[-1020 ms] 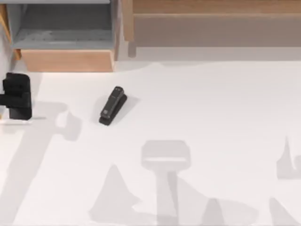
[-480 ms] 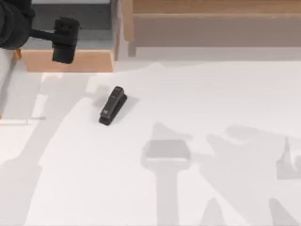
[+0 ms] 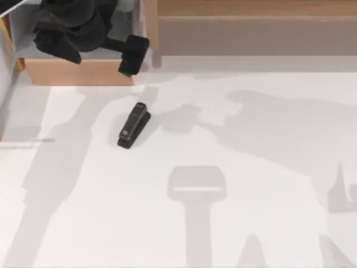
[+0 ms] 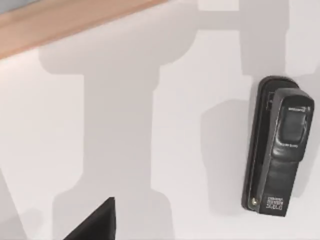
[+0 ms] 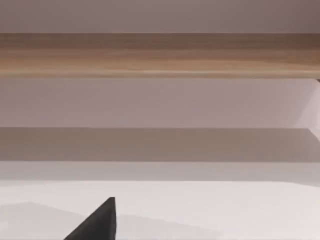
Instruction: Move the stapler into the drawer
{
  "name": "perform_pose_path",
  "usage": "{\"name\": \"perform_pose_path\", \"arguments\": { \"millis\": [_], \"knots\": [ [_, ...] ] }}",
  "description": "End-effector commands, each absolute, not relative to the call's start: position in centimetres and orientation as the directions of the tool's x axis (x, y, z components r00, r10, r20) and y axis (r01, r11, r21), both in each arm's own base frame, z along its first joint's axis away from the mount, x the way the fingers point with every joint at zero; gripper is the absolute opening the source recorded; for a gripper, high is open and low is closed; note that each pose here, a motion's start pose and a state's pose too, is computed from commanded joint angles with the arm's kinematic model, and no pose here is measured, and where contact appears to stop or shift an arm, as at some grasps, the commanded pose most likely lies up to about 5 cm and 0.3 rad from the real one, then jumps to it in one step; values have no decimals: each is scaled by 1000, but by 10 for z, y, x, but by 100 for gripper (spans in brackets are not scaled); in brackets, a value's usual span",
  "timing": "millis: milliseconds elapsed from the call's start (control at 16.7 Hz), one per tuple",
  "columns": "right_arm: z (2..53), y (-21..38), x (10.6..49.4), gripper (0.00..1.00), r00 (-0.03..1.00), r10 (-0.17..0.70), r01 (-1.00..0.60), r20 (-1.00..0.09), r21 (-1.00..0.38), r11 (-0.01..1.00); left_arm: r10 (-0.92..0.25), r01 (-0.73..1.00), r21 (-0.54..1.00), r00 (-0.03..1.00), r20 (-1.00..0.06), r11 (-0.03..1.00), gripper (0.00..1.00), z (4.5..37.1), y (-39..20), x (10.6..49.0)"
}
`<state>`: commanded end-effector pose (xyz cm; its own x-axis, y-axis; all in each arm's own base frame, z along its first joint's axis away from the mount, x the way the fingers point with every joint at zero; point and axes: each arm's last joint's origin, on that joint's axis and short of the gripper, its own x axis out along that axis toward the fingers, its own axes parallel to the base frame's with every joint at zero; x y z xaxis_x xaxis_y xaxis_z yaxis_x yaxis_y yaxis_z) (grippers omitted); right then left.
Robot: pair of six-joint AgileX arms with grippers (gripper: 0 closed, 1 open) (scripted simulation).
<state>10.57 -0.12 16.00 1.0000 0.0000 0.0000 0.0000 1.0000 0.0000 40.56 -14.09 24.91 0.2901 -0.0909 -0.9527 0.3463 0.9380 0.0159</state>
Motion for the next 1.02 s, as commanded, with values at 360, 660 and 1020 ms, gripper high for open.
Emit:
{"name": "perform_pose_path", "arguments": {
  "millis": [360,660,1020],
  "knots": [
    [160,-1,106,100,1000,0,0,0,0,1000,-11,419,7,39,-999,908,100,176,-184,435],
    [160,-1,106,100,1000,0,0,0,0,1000,2,438,2,1,-1000,899,100,166,-191,434],
    [160,-1,106,100,1000,0,0,0,0,1000,3,438,2,0,-1000,899,100,145,-190,435]
  ]
}}
